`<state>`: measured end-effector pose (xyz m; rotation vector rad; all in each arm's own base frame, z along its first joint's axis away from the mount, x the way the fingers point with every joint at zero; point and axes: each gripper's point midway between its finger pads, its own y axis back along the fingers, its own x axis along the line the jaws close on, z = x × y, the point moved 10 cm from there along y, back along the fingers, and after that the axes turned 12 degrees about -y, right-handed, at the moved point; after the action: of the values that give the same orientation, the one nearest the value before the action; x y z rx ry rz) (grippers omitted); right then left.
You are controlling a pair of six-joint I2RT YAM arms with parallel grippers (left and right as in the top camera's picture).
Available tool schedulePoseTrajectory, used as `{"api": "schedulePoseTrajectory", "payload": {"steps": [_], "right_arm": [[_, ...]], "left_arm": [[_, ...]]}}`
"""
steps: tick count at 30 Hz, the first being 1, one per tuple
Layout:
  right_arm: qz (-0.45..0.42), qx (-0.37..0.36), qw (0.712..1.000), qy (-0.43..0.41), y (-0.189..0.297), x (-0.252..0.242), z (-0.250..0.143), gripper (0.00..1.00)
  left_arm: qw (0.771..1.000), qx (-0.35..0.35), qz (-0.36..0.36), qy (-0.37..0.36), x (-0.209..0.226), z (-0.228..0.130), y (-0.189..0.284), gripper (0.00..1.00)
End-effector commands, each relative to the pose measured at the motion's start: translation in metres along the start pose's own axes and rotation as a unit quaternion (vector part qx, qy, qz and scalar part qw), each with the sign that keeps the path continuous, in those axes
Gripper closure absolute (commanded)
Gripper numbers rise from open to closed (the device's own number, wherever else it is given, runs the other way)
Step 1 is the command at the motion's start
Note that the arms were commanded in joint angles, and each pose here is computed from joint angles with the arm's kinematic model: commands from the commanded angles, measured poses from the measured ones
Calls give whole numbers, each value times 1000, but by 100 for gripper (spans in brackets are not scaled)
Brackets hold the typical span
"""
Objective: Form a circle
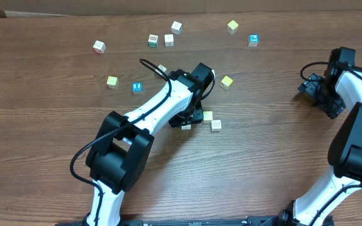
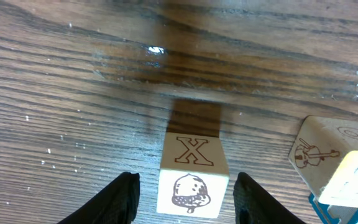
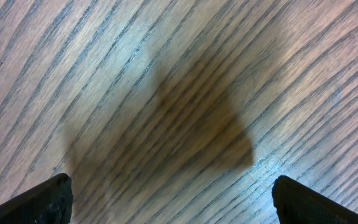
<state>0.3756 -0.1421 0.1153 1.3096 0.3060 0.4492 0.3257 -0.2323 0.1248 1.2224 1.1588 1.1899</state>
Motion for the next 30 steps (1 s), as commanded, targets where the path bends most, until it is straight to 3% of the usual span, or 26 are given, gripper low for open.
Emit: {"api": "schedulePoseTrajectory", "payload": {"steps": [1, 6, 30], "right_arm": [[8, -11, 1000, -3, 9, 0, 2, 0], [8, -11, 1000, -3, 9, 0, 2, 0], [8, -11, 1000, -3, 9, 0, 2, 0]], "left_arm": [[1000, -15, 11, 2, 2, -1, 5, 53], [1000, -16, 7, 0, 0, -1, 5, 60], [1000, 10, -20, -1, -4, -6, 5, 67]]}}
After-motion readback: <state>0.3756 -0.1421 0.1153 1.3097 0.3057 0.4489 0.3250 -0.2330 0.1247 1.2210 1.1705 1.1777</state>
